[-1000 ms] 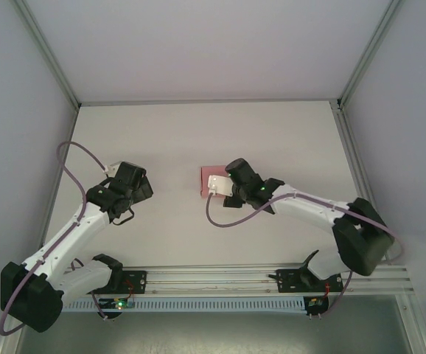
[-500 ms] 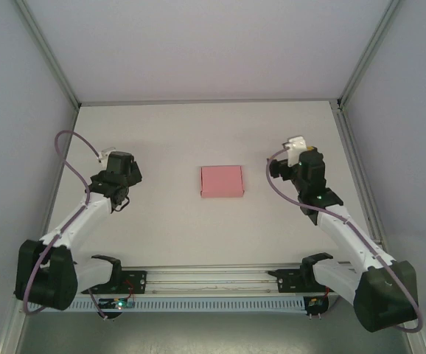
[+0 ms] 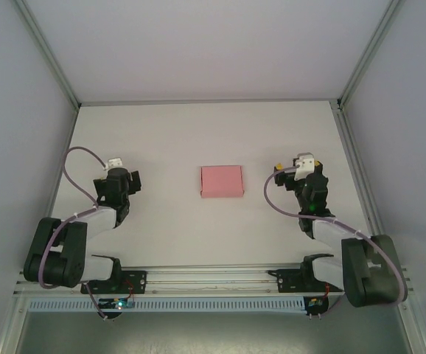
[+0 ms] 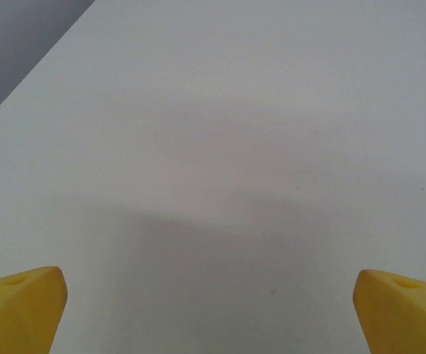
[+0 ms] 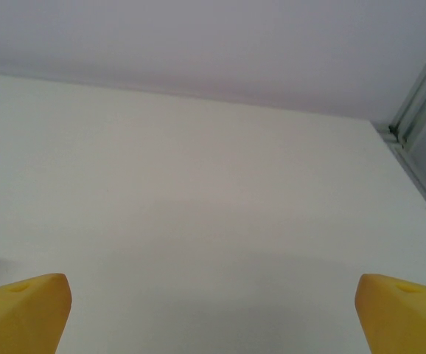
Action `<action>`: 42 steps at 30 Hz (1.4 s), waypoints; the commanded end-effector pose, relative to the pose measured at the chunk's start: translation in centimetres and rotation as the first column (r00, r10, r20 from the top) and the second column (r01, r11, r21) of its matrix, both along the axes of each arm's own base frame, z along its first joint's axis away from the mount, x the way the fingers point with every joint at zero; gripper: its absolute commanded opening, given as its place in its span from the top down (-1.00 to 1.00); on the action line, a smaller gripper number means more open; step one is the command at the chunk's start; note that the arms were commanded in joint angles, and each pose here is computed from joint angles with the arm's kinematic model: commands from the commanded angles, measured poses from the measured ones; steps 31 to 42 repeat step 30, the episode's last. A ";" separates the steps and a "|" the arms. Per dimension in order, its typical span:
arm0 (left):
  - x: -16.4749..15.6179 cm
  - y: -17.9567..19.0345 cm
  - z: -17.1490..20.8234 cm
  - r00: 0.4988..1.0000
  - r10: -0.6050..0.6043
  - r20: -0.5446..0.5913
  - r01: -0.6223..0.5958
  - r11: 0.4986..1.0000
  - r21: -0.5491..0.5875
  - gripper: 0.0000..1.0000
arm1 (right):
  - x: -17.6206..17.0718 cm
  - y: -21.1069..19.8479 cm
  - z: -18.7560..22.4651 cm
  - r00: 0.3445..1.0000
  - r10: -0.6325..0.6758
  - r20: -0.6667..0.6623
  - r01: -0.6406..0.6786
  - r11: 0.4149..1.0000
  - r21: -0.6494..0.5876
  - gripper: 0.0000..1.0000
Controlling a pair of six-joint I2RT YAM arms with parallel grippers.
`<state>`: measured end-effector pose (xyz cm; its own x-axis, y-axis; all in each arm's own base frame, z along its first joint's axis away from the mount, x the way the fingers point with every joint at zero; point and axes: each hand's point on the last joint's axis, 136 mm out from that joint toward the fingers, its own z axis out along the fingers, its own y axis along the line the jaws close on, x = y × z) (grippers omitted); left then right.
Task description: Assemble paper box
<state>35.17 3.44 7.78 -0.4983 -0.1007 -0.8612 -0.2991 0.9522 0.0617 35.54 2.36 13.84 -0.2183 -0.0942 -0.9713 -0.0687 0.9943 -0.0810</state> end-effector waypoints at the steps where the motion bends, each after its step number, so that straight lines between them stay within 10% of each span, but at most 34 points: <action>1: 2.8 -0.4 3.8 0.984 -0.064 0.166 0.056 0.997 0.054 -1.00 | 0.7 0.3 1.4 0.996 0.027 0.087 -0.029 1.000 0.013 -0.96; 7: 4.0 -2.7 1.6 0.950 -0.207 0.232 0.200 0.978 0.054 -1.00 | 2.0 -0.4 -1.8 0.999 0.012 0.035 -0.013 0.999 0.037 -0.97; 42: 4.3 -1.5 1.1 0.971 -0.156 0.181 0.159 0.987 -0.001 -0.99 | 3.6 -2.5 -2.5 0.997 -0.077 -0.019 0.078 0.993 0.089 -0.96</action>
